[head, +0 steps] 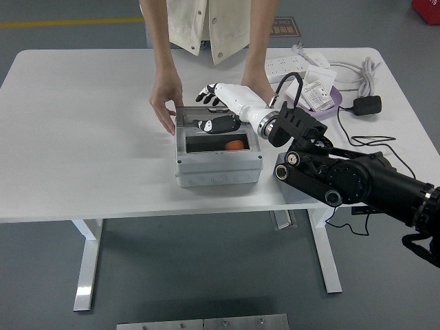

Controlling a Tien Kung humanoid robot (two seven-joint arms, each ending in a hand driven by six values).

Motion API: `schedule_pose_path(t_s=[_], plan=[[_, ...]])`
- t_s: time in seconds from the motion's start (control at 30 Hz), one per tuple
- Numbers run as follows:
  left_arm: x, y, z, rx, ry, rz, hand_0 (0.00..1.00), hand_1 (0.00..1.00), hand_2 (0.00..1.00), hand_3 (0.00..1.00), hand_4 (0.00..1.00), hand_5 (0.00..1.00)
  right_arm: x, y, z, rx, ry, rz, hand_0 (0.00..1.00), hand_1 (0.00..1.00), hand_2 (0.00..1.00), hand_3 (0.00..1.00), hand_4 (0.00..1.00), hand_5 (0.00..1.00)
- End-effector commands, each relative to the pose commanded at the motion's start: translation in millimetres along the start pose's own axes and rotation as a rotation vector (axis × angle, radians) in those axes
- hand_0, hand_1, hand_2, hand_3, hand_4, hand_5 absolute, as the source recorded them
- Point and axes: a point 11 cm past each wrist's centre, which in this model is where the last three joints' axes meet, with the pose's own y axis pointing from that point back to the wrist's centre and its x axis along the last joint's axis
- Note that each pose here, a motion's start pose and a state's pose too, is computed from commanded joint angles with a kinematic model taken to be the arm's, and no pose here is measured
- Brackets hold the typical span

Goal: Fetch the battery,place it into the box,close the lid of the box

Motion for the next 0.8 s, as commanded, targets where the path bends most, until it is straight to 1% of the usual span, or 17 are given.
schedule_pose_path(t_s=[0.3, 0.57, 0.8], plan=[[-2.3, 0.0, -1.5, 0.0, 0.004, -0.004, 0.577, 0.627, 0.552, 0.548, 0.546, 0.002, -7.8, 11.1, -14.2, 0.034, 0.058, -0.044, 0.65, 0.674, 0.707, 0.738, 0.762, 0.458], [-3.2, 0.0, -3.2, 0.002, 0.004, -0.005, 0.577, 0.626, 0.552, 0.547, 0.546, 0.002, -16.1, 19.1, -16.4, 0.029, 0.087, -0.095, 0.641, 0.672, 0.702, 0.746, 0.763, 0.465], [-4.6, 0.0, -4.8, 0.006, 0.004, -0.007, 0.577, 0.625, 0.552, 0.547, 0.546, 0.002, -26.2, 26.1, -14.6, 0.008, 0.087, -0.168, 0.632, 0.665, 0.698, 0.748, 0.763, 0.465]])
